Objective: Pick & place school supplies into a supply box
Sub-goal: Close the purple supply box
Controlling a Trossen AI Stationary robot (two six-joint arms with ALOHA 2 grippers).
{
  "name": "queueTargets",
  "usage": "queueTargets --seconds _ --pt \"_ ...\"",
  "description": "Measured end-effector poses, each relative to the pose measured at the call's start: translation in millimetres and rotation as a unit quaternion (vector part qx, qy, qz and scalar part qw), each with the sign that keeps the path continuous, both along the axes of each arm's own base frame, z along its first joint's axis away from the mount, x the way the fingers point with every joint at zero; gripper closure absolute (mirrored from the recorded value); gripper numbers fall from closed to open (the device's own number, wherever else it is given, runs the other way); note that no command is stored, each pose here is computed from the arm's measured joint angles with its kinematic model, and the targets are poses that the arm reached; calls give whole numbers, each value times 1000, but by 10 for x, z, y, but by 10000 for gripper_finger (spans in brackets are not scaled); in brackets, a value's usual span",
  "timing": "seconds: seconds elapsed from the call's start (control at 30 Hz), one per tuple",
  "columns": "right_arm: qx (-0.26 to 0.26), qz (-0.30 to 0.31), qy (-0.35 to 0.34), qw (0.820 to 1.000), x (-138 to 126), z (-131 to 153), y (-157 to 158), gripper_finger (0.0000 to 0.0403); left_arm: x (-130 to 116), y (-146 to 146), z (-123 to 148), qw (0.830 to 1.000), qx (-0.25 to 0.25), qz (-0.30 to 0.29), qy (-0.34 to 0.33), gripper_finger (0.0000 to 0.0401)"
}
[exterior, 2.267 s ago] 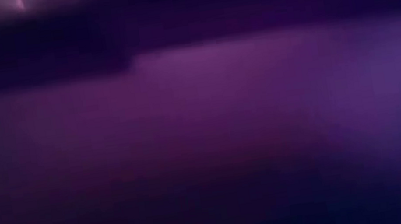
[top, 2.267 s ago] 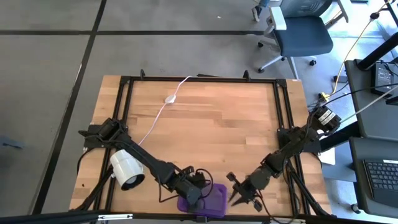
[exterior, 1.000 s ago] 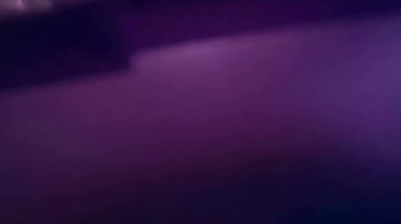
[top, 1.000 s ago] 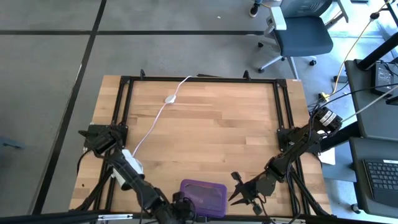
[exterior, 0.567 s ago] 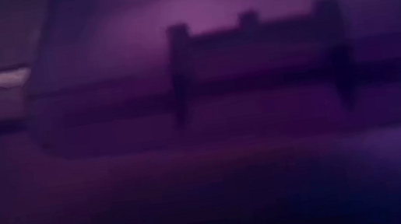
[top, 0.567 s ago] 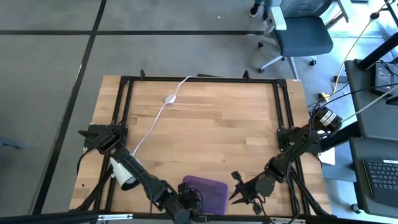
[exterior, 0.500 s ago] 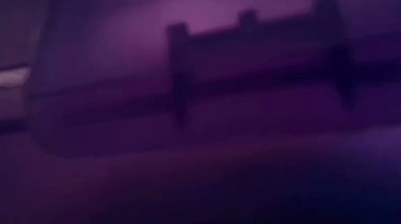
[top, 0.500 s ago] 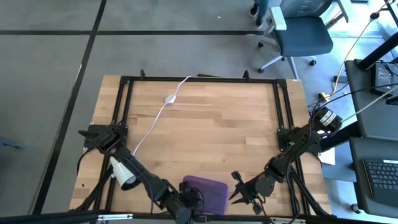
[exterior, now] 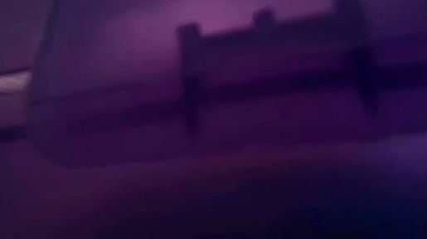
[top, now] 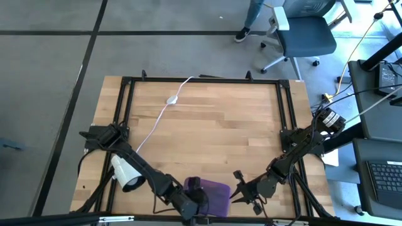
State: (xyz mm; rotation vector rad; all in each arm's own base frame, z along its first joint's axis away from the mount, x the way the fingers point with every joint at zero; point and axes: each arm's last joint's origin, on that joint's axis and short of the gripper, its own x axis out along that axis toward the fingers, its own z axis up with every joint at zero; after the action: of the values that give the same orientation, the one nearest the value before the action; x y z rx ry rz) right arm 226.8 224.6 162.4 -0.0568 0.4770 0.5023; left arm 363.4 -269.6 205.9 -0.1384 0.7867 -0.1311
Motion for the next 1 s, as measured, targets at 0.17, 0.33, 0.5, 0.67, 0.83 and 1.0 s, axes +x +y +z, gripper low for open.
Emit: queueTargets --seconds 0.17,0.33,0.5,0.67,0.83,1.0 --pt "0 0 0 1000 0 1 0 321 2 4 -5 1000 15 -5 -5 263" --pt "2 -1 0 1000 1 2 1 321 38 38 -98 1000 26 -3 8 260" --pt "4 -1 -2 1000 2 6 2 321 75 59 -194 999 25 -1 22 260" --pt "3 -5 -2 1000 3 6 0 321 82 66 -262 999 25 4 36 260" --pt "-1 -13 -5 1000 6 6 -5 321 112 97 -329 998 17 15 50 260" --pt "-3 -13 -4 1000 4 2 -7 321 163 169 -350 998 9 44 54 260"
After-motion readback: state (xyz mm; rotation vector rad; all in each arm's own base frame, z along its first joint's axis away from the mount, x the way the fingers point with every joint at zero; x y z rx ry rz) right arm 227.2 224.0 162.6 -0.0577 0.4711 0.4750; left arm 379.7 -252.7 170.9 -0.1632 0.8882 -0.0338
